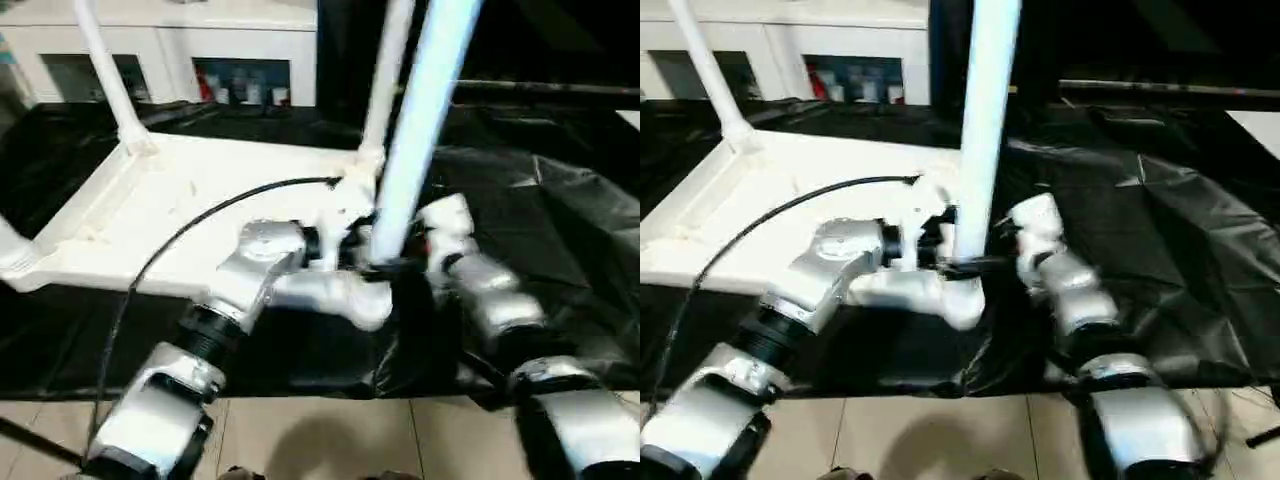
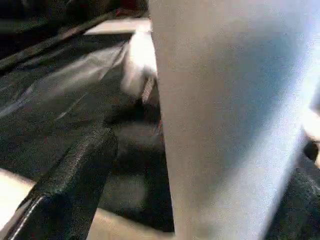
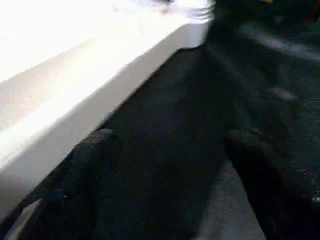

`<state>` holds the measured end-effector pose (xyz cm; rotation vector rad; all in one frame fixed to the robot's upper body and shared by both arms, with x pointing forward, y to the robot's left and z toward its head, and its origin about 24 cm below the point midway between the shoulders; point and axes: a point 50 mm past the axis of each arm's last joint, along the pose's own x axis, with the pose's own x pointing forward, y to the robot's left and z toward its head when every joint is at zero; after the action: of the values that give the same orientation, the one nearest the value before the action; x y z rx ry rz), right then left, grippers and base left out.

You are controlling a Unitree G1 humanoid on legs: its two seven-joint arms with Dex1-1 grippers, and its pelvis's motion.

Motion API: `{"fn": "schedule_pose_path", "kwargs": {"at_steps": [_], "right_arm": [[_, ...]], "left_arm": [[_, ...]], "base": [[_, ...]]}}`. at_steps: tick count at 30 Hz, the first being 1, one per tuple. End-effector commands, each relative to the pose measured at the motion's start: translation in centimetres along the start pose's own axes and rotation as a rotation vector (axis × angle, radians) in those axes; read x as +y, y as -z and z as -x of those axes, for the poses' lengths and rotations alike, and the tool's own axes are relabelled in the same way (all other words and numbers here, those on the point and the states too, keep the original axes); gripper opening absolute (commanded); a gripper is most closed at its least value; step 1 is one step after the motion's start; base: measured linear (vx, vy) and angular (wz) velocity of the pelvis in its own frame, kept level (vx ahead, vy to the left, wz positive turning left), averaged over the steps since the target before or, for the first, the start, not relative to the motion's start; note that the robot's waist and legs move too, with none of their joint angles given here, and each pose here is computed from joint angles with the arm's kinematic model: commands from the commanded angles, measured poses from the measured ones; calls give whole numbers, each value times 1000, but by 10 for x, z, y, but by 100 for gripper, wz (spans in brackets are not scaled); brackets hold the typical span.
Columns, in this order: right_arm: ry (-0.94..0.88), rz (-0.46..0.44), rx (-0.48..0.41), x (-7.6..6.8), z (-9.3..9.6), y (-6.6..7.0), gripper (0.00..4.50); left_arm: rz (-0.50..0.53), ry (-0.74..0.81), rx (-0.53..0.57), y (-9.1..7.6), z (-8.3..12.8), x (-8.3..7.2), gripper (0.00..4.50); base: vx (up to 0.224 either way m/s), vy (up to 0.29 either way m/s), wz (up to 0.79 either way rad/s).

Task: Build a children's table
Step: Rotate table base

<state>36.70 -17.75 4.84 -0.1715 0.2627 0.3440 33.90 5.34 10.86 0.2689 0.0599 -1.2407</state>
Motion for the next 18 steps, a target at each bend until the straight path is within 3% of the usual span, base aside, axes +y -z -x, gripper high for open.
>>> {"fn": "schedule_pose_path", "kwargs": {"at_steps": [1, 3, 7, 12, 14, 15, 18], "right_arm": [[-36, -3, -57, -10, 7, -11, 393], [-153, 29, -71, -19, 24, -11, 393], [-278, 84, -60, -20, 40, -8, 393], [-517, 171, 20, -17, 71, -3, 393], [-568, 184, 40, -15, 77, -3, 393], [-587, 187, 47, -14, 79, -3, 393], [-663, 216, 77, -7, 86, -4, 393]], "left_arm": [[-8, 5, 11, 4, 12, 3, 443], [43, 157, -33, 9, 26, -8, 443], [49, 235, -8, 16, 33, -13, 443], [-99, 254, 289, 48, 47, -1, 443], [-143, 186, 387, 54, 50, 10, 443], [-155, 163, 414, 56, 50, 14, 416], [-142, 139, 419, 54, 48, 19, 408]], "base": [[0, 0, 0], [0, 0, 0], [0, 0, 0], [0, 0, 0], [0, 0, 0], [0, 0, 0], [0, 0, 0]]}}
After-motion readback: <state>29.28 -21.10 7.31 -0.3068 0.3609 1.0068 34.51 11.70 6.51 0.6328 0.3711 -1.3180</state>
